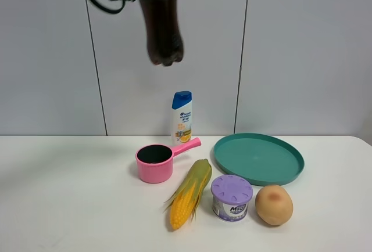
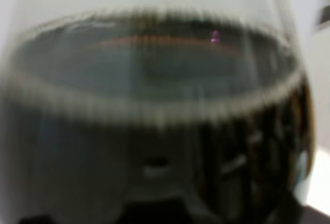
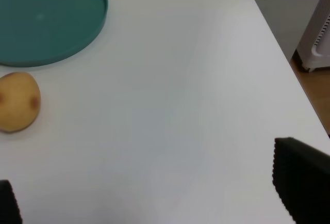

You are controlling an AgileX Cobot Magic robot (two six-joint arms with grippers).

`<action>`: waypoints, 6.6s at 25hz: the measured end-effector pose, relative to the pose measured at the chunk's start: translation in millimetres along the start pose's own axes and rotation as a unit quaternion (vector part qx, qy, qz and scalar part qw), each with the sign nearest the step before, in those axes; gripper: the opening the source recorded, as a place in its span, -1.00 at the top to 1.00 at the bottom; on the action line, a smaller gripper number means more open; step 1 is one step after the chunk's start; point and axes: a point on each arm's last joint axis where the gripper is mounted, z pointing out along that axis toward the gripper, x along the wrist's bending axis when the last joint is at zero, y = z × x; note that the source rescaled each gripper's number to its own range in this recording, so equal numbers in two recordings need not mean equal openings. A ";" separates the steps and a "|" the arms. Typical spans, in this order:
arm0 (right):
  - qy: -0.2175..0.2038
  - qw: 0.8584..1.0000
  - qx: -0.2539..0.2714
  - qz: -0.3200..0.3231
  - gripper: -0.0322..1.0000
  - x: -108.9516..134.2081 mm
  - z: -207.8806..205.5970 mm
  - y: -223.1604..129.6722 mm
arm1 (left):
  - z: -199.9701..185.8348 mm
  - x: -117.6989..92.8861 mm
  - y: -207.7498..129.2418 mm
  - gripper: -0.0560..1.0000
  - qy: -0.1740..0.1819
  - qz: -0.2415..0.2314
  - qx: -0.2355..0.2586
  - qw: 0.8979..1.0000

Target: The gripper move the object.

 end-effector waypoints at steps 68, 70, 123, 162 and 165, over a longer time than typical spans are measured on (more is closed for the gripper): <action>0.000 1.000 0.000 0.000 -1.00 0.0 0.0 0.0 | 197.4 -59.6 -225.1 0.85 -0.098 -0.015 0.095 0.990; 0.000 1.000 0.000 0.000 -1.00 0.0 0.0 0.0 | 197.4 -59.5 -225.4 0.85 -0.097 -0.014 0.097 0.990; 0.000 1.000 0.000 0.000 -1.00 0.0 0.0 0.0 | 125.7 -20.5 6.4 -0.97 -0.013 -0.002 -0.014 1.000; 0.000 1.000 0.000 0.000 -1.00 0.0 0.0 0.0 | -346.9 5.6 -29.6 -0.99 0.480 -0.133 -0.073 0.864; 0.000 1.000 0.000 0.000 -1.00 0.0 0.0 0.0 | -357.0 -17.6 -44.6 -0.99 0.460 -0.155 -0.044 0.873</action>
